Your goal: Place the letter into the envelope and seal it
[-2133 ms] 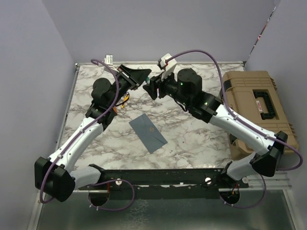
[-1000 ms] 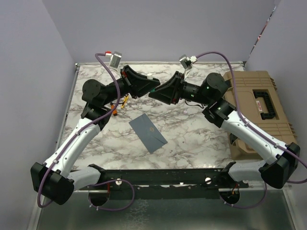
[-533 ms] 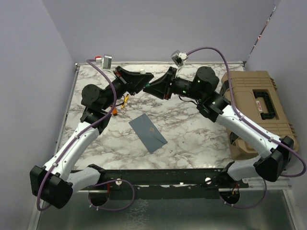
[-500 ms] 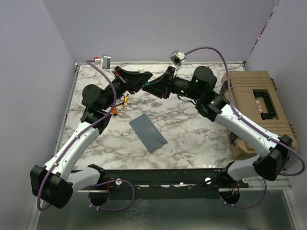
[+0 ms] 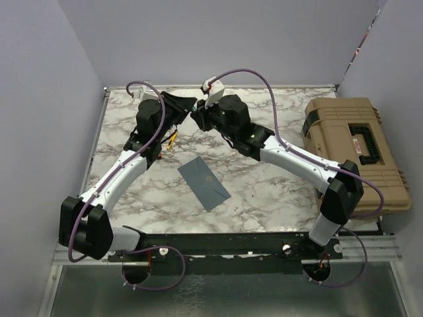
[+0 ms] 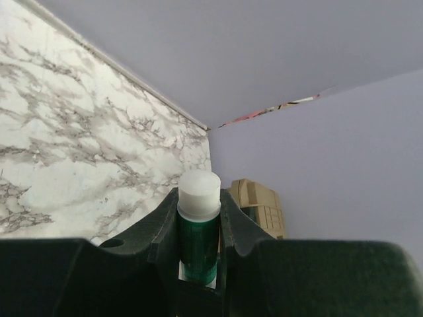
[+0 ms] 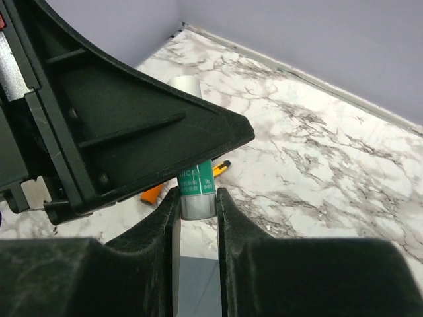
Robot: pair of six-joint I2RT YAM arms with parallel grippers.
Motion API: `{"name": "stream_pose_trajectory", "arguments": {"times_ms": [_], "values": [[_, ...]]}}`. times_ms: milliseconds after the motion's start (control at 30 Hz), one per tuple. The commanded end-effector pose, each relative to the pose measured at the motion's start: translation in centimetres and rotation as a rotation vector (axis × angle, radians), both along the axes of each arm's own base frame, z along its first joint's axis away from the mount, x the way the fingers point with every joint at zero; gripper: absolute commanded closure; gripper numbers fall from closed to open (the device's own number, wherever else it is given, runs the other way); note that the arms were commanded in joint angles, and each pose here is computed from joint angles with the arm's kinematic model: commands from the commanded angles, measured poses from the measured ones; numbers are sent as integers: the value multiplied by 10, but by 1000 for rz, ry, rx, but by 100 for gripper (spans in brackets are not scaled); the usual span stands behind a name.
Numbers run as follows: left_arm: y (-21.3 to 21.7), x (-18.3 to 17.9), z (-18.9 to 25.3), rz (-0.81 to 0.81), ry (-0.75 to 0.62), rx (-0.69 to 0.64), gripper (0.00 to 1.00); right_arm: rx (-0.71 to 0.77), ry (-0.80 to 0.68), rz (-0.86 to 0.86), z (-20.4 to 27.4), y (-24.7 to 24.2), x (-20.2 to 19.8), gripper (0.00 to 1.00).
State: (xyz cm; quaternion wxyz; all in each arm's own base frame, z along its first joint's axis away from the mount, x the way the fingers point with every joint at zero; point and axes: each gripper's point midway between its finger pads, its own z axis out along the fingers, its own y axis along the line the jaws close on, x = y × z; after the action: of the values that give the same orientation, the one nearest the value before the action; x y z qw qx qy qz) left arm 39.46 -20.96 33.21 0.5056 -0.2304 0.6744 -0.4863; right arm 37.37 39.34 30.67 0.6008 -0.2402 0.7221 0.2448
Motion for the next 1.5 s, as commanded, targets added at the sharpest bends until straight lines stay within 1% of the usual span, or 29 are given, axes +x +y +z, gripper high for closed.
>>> {"name": "stream_pose_trajectory", "arguments": {"times_ms": [0, 133, 167, 233, 300, 333, 400, 467, 567, 667, 767, 867, 1000, 1233, 1333, 1367, 1467], "values": [[-24, -20, 34, -160, 58, -147, 100, -169, 35, -287, -46, -53, 45, 100], [-21, -24, 35, -170, 44, -128, 100, -51, 76, -191, -27, -40, 27, 99], [-20, -26, 38, -181, 24, -110, 93, -16, 92, -162, -21, -36, 21, 99], [-20, -33, 43, -202, -35, -52, 73, 70, 130, -94, -8, -30, 8, 99], [-17, -43, 50, -214, -98, -4, 55, 161, 168, -34, 6, -26, -4, 99], [-15, -47, 51, -214, -126, 12, 48, 200, 185, -10, 13, -26, -9, 99], [-9, -56, 55, -200, -165, 5, 37, 288, 199, 69, 28, -22, -21, 99], [-6, -65, 60, -206, -190, -41, 32, 357, 189, 156, 39, -16, -34, 99], [-8, -69, 63, -225, -206, -81, 31, 384, 215, 249, 42, -3, -44, 99], [-6, -67, 58, -212, -206, -69, 31, 417, 229, 312, 45, 3, -54, 99], [-3, -68, 61, -192, -224, -48, 29, 434, 240, 327, 48, 2, -58, 99], [2, -68, 58, -168, -218, -22, 26, 457, 239, 333, 52, 0, -62, 99], [1, -71, 54, -179, -212, -11, 25, 472, 242, 340, 53, -2, -65, 99], [0, -74, 48, -188, -195, -7, 32, 516, 232, 315, 59, -9, -64, 99], [4, -75, 46, -169, -181, 0, 32, 532, 227, 277, 59, -14, -59, 99], [6, -75, 45, -163, -177, 3, 31, 538, 224, 274, 60, -14, -59, 99], [7, -76, 41, -156, -159, -1, 25, 540, 220, 271, 59, -15, -58, 99]]}}
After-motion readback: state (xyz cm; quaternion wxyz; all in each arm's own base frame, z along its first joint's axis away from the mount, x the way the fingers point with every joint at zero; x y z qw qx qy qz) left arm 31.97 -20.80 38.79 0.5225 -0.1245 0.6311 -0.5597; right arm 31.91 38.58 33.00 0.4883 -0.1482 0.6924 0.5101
